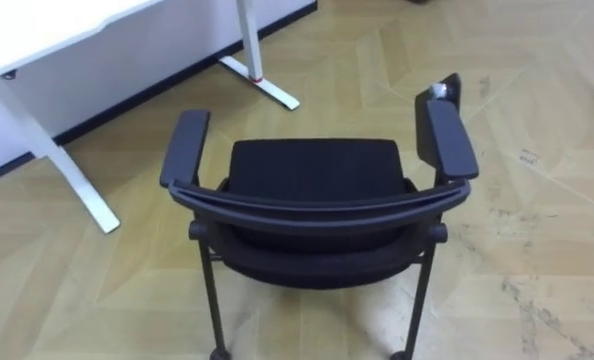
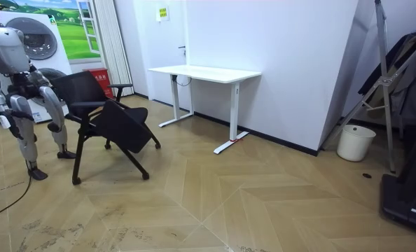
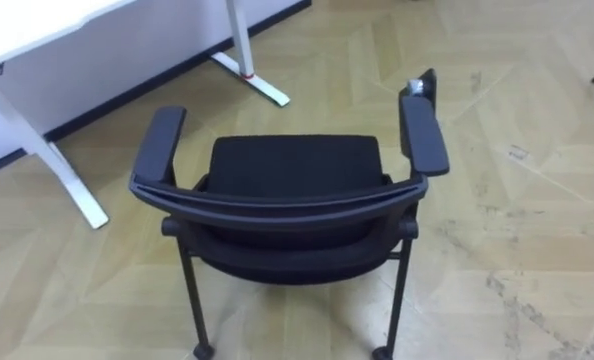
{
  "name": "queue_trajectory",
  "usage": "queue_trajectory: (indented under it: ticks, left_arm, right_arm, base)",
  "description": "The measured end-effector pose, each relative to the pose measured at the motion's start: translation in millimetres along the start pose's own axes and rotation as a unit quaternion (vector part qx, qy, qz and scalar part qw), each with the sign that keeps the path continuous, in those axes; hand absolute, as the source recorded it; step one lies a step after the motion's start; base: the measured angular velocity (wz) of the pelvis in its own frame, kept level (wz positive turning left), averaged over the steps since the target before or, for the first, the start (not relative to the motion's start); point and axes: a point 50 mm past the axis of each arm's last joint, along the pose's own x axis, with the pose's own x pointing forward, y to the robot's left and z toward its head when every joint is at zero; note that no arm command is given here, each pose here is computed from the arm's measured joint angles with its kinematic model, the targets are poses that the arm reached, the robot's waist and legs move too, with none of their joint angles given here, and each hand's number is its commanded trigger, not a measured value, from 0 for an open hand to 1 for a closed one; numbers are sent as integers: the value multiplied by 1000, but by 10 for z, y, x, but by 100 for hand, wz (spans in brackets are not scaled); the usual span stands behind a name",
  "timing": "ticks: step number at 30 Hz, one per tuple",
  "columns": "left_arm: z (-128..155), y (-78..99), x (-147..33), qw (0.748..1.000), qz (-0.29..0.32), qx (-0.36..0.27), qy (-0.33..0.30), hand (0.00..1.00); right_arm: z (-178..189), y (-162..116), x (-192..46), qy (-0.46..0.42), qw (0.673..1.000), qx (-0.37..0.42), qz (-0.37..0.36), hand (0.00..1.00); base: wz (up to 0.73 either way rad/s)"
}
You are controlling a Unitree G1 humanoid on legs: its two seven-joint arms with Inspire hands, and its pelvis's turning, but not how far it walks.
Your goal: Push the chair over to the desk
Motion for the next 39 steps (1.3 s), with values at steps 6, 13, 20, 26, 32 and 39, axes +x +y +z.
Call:
queue_trajectory:
  ticks: [6, 13, 20, 26, 32, 39]
  left_arm:
    - [315, 85, -43, 994, 58, -17, -92, 0]
    - [799, 144, -183, 967, 110, 8, -231, 0]
    - [1607, 136, -565, 874, 164, 57, -453, 0]
    - [2077, 101, -1045, 762, 215, 94, -603, 0]
    - [2052, -185, -1162, 727, 188, 159, -641, 0]
    - [1969, -486, -1281, 687, 137, 235, -674, 0]
  right_arm:
    - [75, -102, -7, -25, 1000, -2, -15, 0]
    - [124, -146, -12, -40, 998, -40, -21, 0]
    - [110, -156, -16, -46, 998, -42, -17, 0]
    - [92, -138, -15, -47, 998, -29, -13, 0]
    - [44, -143, -15, -38, 999, -28, -13, 0]
    - [-9, -125, -16, -25, 999, -11, 17, 0]
  base:
    - [9]
    - [5]
    - [0]
    - [-4]
    - [-4]
    - [-12]
